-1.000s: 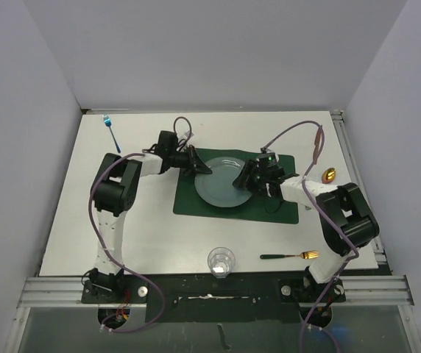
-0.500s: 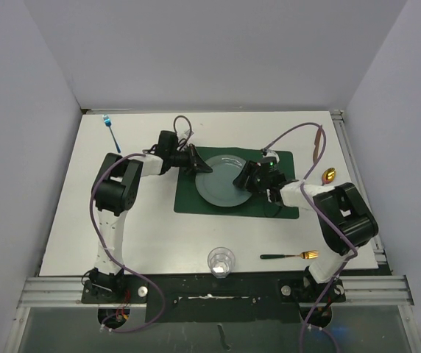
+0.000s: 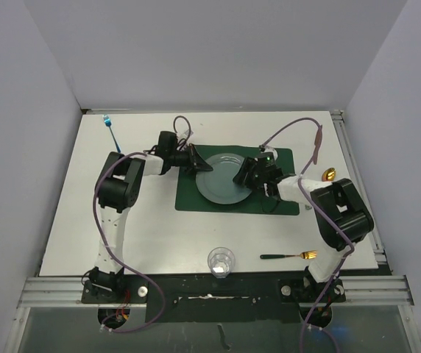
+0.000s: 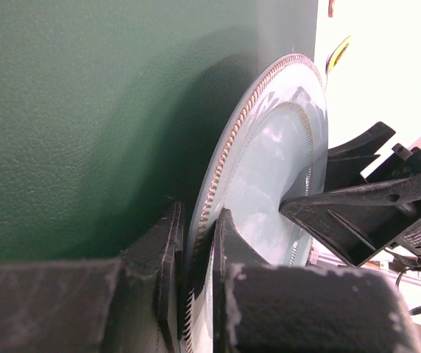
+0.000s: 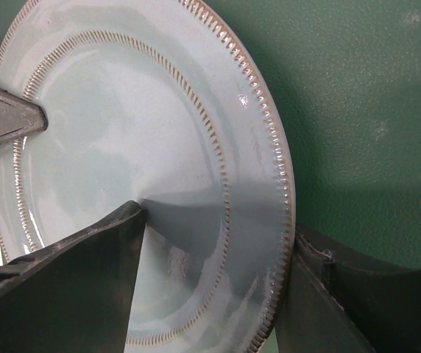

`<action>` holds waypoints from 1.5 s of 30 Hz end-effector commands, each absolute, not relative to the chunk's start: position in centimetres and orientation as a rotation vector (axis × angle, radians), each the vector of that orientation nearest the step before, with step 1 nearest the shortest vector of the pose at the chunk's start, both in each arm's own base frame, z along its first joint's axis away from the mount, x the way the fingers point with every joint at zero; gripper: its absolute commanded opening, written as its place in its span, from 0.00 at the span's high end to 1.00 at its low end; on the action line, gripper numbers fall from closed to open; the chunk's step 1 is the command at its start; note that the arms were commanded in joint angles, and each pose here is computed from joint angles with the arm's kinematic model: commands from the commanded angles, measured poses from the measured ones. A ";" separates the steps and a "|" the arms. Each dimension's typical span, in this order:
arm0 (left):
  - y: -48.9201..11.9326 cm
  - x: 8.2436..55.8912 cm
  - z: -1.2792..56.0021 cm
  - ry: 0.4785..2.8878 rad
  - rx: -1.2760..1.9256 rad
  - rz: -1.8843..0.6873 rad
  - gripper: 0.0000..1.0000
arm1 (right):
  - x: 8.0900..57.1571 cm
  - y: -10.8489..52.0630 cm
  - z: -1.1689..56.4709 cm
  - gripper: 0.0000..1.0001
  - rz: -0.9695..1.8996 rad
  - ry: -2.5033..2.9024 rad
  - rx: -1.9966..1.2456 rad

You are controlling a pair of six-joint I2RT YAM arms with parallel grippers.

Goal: Set the dinner table for one person
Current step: Place the plate on the napkin.

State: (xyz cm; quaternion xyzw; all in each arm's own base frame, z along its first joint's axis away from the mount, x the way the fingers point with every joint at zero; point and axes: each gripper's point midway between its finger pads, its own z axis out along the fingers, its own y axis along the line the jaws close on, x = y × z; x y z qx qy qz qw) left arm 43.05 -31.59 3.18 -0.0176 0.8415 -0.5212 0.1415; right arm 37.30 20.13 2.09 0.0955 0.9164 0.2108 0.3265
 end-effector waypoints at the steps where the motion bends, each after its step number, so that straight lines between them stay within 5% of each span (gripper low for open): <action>1: -40.6 35.8 3.6 2.467 0.296 -1.651 1.00 | 30.1 26.3 -3.7 0.91 0.550 2.627 -0.303; 6: -40.5 36.5 3.3 2.438 0.279 -1.709 1.00 | 30.6 26.3 -3.9 0.52 0.515 2.643 -0.310; 13: -40.7 37.1 2.9 2.421 0.266 -1.754 1.00 | 31.0 25.7 -3.6 0.25 0.451 2.657 -0.278; 45: -39.6 38.9 4.6 2.319 0.191 -1.836 1.00 | 33.8 21.0 3.6 0.09 0.086 2.542 -0.121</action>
